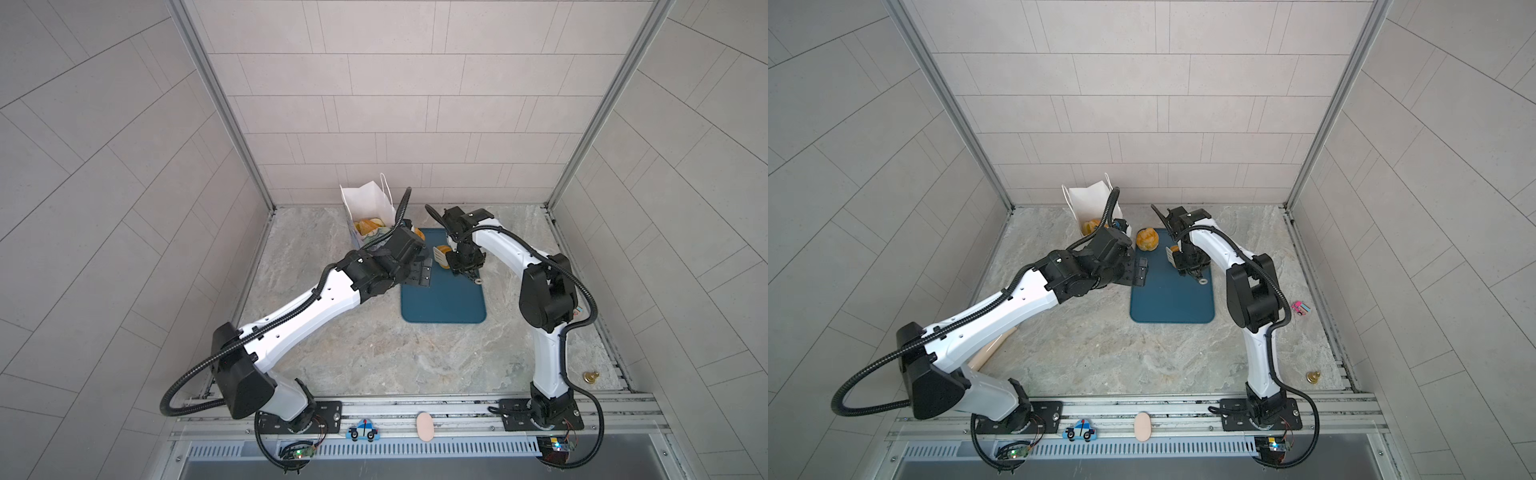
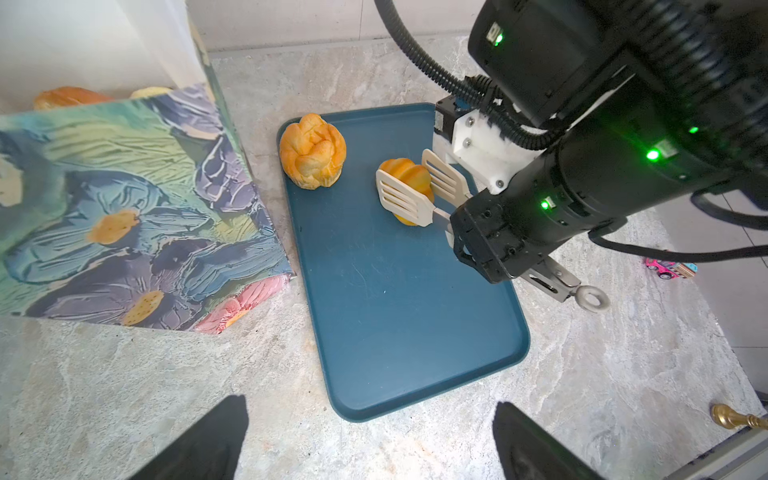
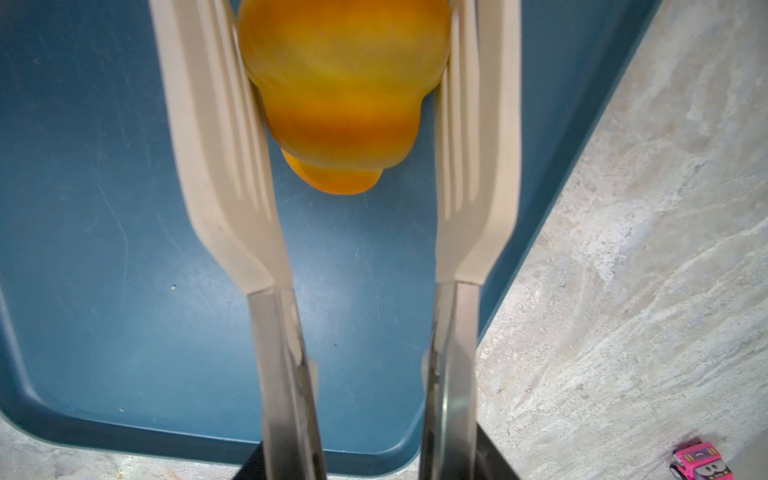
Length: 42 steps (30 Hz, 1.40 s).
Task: Place the fake bread into the paper bag
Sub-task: 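Lift the striped yellow bun off the tray in the tongs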
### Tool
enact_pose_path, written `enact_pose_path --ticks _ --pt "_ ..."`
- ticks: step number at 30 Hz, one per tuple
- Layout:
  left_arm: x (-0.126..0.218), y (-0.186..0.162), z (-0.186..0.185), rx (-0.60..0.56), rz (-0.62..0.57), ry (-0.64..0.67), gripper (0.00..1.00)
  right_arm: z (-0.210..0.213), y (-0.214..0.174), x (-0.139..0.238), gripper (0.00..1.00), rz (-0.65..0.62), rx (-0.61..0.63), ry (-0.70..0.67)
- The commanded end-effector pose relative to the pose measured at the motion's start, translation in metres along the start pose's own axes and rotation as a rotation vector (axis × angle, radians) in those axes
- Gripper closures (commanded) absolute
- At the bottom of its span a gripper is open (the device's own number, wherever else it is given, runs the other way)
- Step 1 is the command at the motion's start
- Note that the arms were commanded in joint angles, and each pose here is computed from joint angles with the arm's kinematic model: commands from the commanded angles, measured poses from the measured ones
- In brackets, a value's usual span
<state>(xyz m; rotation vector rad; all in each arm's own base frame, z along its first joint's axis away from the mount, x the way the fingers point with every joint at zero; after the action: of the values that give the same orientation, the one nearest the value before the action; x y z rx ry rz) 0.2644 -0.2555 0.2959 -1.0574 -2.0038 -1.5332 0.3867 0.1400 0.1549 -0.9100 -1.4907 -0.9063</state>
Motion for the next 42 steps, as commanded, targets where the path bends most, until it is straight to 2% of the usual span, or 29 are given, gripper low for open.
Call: enact_pose_path --ticks 1,5,13,32,42 --pt "0.004 0.002 0.000 0.002 -0.014 0.007 0.00 -0.001 0.004 0.003 0.51 -0.007 0.006 -0.019" --pt "0.005 0.001 0.002 0.006 -0.018 0.012 0.00 -0.002 0.002 0.005 0.57 0.000 0.018 -0.024" --pt "0.011 0.003 0.008 0.020 -0.060 0.024 0.00 -0.001 0.001 0.019 0.60 -0.057 0.006 0.031" --pt "0.055 0.029 0.038 0.068 -0.156 0.025 0.00 0.003 -0.004 0.073 0.60 -0.219 -0.073 0.122" --pt "0.074 0.054 0.057 0.080 -0.163 -0.017 0.00 0.001 -0.011 0.128 0.60 -0.374 -0.141 0.151"
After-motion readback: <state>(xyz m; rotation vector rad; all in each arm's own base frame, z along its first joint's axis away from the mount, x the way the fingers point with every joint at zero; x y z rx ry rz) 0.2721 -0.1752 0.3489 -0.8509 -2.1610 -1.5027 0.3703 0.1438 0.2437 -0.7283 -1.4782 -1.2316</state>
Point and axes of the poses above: each gripper's point midway between its finger pads, its own x axis back along the fingers, its own z axis along the line the jaws close on, y = z × x, the point moved 6 cm from there along x, back along the fingers, and after that the axes turned 12 degrees about x, right-handed, at the moved point
